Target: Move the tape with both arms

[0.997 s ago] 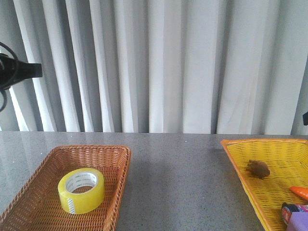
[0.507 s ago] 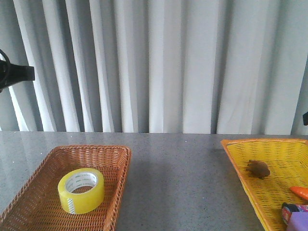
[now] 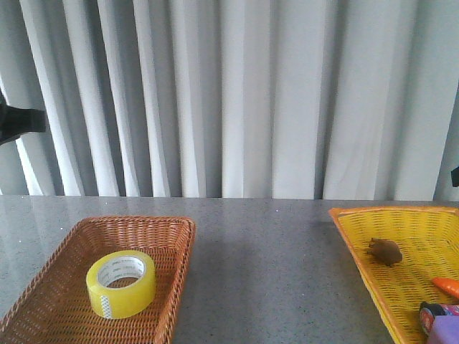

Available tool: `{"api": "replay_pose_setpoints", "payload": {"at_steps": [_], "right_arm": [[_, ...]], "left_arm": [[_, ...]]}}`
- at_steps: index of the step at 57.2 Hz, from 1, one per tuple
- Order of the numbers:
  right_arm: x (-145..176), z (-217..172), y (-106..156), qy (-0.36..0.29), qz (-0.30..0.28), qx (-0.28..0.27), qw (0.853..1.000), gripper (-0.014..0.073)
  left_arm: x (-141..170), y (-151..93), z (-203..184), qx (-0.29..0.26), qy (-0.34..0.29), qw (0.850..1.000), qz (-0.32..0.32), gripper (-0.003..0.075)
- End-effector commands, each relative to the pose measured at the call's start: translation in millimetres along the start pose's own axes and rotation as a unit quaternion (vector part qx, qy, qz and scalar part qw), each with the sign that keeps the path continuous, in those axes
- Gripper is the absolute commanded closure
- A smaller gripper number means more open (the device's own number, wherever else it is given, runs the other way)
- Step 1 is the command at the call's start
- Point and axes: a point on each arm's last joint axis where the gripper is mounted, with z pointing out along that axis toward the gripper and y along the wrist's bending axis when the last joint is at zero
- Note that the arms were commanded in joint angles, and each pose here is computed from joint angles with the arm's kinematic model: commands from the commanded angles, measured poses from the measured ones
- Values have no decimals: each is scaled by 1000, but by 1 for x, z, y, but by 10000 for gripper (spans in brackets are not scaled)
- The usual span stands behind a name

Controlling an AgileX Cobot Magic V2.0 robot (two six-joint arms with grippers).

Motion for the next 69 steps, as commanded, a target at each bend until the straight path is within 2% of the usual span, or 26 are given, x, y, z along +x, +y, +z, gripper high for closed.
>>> {"api": "replay_pose_setpoints", "payload": {"at_steps": [1,12,23,38,48,59,69], "right_arm": [[-8,-25,2,-56,-3,-1,998,602],[-8,-25,2,-56,-3,-1,998,602],[-8,-25,2,-56,-3,-1,998,602],[-8,-25,2,-56,-3,-1,998,602],[-8,-25,2,-56,-3,-1,998,602],[-8,-25,2,-56,-3,-1,998,602],[-7,-25,2,-55,-3,-1,998,602]], "left_arm": [[-11,0,-41,28,-82,996,20,727],[17,1,-71,84,-152,985,14,727],[84,12,-85,105,-208,972,32,727],[195,36,-96,98,-174,980,20,727],[253,49,-106,102,-184,978,11,727],[301,60,-103,80,-200,976,32,727],[322,67,-95,51,-200,978,31,727]]}}
